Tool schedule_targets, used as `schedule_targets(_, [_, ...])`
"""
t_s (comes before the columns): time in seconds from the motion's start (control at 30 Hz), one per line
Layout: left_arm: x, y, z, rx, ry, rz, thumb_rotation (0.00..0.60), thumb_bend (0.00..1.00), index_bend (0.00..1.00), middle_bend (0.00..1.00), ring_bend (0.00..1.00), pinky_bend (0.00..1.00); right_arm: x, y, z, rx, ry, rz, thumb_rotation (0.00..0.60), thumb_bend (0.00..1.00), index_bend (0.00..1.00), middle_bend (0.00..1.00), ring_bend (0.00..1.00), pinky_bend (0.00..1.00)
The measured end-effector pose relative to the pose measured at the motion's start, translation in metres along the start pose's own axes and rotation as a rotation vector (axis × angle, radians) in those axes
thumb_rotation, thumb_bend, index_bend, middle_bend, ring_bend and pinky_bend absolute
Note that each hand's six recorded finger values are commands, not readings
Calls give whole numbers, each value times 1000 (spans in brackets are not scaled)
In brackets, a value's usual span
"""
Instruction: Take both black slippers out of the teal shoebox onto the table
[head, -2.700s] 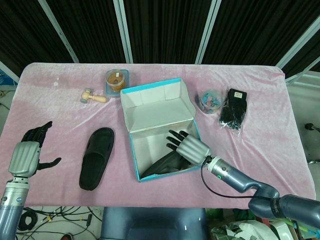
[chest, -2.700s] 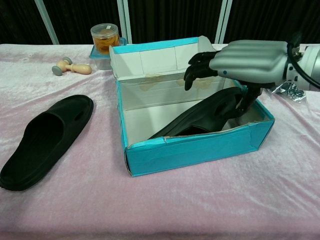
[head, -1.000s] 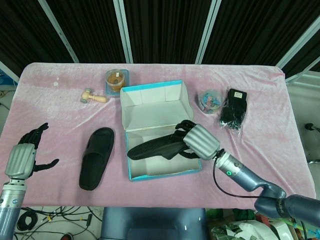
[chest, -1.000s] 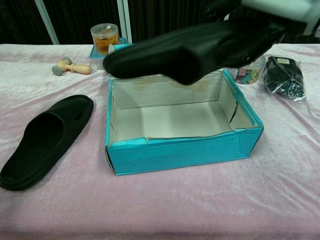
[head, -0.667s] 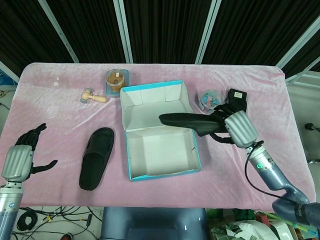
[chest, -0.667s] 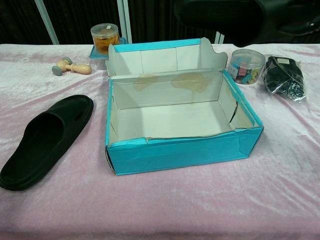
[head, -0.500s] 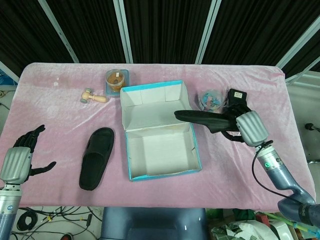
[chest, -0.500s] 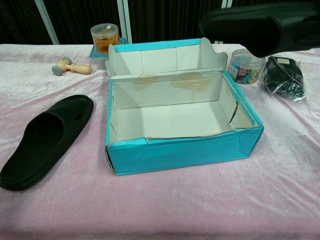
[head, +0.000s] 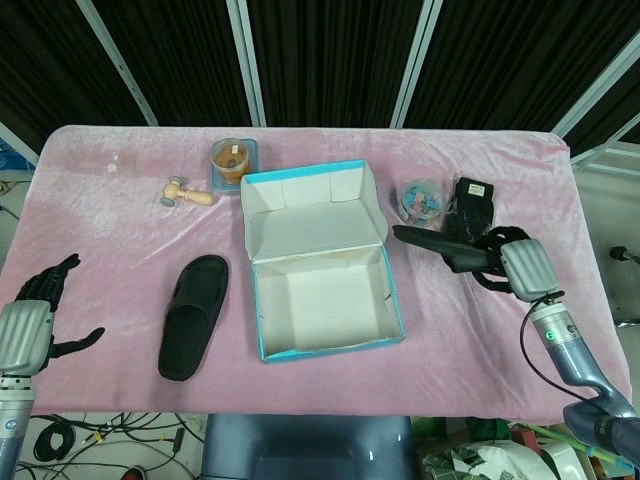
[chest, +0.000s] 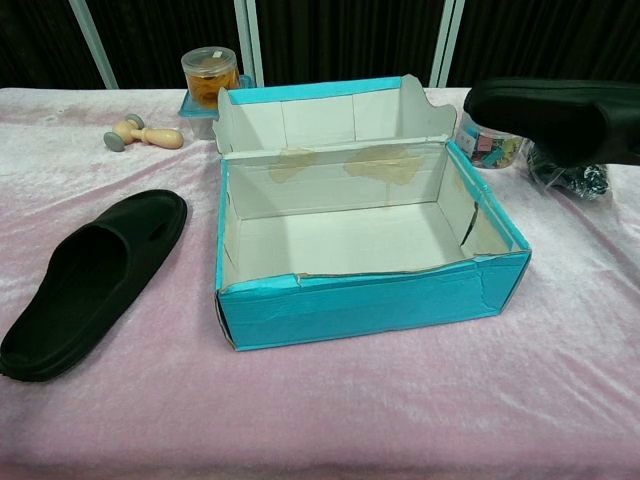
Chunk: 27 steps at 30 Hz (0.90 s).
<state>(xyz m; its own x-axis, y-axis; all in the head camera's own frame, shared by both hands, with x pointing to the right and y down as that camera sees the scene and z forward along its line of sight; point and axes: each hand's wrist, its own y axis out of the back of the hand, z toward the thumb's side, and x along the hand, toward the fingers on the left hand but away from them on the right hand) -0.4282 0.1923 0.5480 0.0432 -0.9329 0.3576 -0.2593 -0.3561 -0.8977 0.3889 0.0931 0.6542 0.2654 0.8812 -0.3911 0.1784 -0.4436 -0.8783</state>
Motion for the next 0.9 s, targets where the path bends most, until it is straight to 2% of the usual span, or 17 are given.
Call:
schedule_targets(0.17, [-1, 0, 2, 1, -8, 0, 600, 0, 23, 151, 122, 195, 6, 1, -8, -26, -20, -12, 600, 295, 702, 486, 266, 273])
schedule_targets(0.27, [-1, 0, 4, 3, -14, 0, 600, 0, 22, 151, 122, 195, 7, -5, -13, -8, -34, 8, 600, 294, 693, 440, 238, 269])
schedule_targets(0.3, [-2, 1, 4, 3, -16, 2, 600, 0, 22, 151, 122, 195, 7, -8, -14, 3, -38, 21, 600, 294, 656, 402, 216, 265])
schedule_targets(0.33, [-2, 2, 5, 3, -18, 5, 600, 0, 22, 150, 122, 195, 7, -10, -14, 13, -41, 30, 600, 294, 616, 370, 198, 261])
schedule_targets(0.43, [-4, 2, 5, 3, -20, 8, 600, 0, 22, 150, 122, 195, 7, -23, -17, 67, -55, 88, 600, 291, 349, 213, 112, 239])
schedule_targets(0.53, [-6, 4, 3, 6, -15, 9, 600, 0, 22, 149, 121, 195, 6, -33, -14, 82, -56, 137, 600, 243, 73, 64, 30, 222])
schedule_targets(0.6, [-7, 5, 1, 7, -9, 10, 600, 0, 22, 149, 121, 195, 7, -35, -7, 83, -47, 149, 600, 196, 7, 13, 5, 210])
schedule_targets(0.7, [-8, 6, -3, 21, 4, 12, 600, 0, 21, 146, 121, 186, 8, -32, 2, 119, -39, 151, 600, 137, 0, 0, 0, 193])
schedule_targets(0.8, [-8, 6, -9, 80, 18, 14, 600, 0, 21, 140, 122, 169, 13, -25, 15, 149, -34, 144, 600, 134, 0, 0, 0, 193])
schedule_targets(0.9, [-9, 7, -15, 147, 38, 12, 600, 0, 25, 146, 121, 169, 20, -14, 24, 130, -34, 133, 600, 135, 0, 0, 0, 193])
